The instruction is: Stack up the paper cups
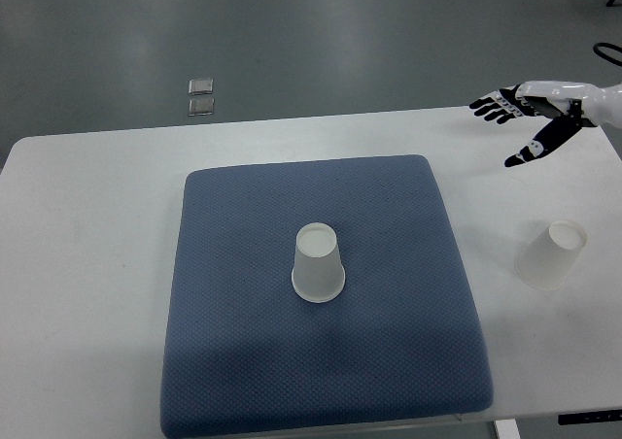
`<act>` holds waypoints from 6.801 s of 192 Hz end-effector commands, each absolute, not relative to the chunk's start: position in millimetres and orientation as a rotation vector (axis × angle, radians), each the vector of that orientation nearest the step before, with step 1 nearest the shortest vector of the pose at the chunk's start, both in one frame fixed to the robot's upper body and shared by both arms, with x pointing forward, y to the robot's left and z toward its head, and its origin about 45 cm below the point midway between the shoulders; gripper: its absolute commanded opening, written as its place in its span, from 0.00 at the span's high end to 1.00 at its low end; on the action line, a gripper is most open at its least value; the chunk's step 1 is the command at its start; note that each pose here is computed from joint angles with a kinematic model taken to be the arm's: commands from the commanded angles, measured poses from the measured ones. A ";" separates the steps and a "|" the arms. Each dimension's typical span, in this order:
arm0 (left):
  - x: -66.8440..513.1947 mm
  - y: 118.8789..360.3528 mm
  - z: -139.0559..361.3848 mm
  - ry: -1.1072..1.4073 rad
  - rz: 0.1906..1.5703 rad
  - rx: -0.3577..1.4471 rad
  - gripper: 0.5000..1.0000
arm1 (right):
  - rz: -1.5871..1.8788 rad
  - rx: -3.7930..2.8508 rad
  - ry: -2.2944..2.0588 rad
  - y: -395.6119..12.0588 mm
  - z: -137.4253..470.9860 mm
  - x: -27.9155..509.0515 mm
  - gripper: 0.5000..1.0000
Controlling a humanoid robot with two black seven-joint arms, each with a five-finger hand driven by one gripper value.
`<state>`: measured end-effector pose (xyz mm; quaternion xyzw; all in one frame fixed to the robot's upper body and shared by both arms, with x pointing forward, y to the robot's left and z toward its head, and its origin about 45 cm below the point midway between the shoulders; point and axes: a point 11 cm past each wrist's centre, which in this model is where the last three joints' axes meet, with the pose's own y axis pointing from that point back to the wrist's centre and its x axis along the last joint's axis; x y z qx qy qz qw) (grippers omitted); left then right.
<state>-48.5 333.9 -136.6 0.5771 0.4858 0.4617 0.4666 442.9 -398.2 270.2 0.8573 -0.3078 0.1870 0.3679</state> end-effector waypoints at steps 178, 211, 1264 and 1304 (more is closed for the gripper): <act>-48.5 334.1 -136.6 1.192 1.134 1.417 0.00 | 0.609 1.910 -0.478 -453.3 222.8 356.2 0.16; -48.4 333.6 -136.6 1.193 1.134 1.415 0.00 | 0.598 1.913 -0.462 -452.0 217.4 353.6 0.16; -48.5 333.6 -136.6 1.192 1.132 1.416 0.00 | -1.086 2.665 -1.588 -254.4 184.6 465.9 0.15; -48.5 333.6 -136.6 1.192 1.132 1.416 0.00 | -1.056 2.659 -1.622 -270.0 191.1 468.1 0.15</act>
